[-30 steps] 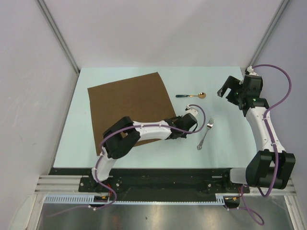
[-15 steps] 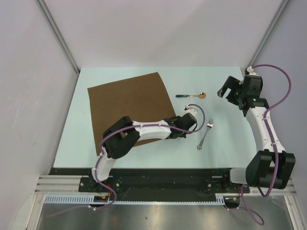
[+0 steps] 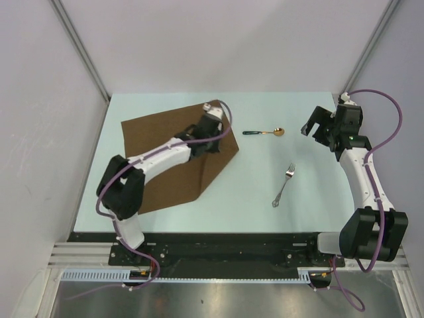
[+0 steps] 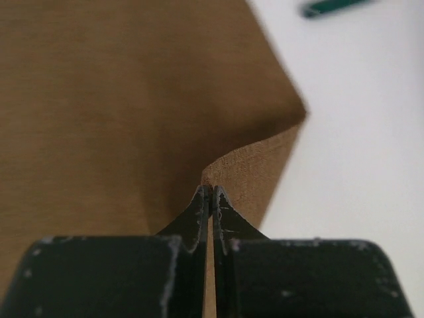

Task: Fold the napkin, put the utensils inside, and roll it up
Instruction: Fold the napkin

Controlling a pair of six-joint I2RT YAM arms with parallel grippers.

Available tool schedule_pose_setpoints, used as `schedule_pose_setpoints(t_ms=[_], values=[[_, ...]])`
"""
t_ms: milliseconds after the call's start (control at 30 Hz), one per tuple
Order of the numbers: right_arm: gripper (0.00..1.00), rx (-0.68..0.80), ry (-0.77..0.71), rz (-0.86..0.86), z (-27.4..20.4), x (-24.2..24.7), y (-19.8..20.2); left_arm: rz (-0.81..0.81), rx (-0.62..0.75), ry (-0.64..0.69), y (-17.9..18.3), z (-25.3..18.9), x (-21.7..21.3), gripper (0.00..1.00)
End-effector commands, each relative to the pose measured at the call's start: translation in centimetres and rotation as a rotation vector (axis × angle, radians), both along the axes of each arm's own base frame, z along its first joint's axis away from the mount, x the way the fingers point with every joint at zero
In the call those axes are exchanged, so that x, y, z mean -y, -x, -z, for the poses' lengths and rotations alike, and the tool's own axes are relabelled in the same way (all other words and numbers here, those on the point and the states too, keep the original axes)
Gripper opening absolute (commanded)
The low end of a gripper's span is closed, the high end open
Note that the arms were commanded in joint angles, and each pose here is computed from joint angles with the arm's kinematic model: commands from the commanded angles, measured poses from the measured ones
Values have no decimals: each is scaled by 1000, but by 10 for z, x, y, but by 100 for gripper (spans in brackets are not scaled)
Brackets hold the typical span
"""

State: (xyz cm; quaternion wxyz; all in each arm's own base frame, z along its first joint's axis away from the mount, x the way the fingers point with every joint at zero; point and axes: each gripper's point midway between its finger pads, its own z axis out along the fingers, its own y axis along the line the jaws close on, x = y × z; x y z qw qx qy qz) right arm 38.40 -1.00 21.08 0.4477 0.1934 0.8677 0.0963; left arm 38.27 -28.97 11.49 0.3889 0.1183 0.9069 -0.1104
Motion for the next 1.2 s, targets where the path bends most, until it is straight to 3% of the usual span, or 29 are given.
schedule_pose_setpoints(t_ms=[0, 233, 433, 733, 1167], values=[[98, 39, 26, 6, -15, 4, 1, -78, -11, -112, -28, -2, -75, 0], [98, 45, 31, 7, -17, 5, 2, -375, -8, -211, -80, -15, -204, 0], [98, 46, 33, 10, -18, 5, 2, -479, -11, -260, -107, -32, -263, 0], [98, 38, 34, 12, -15, 6, 3, -523, -140, -327, -131, -10, -314, 0], [98, 38, 32, 15, -15, 5, 7, -549, -151, -321, -159, -19, -360, 0]])
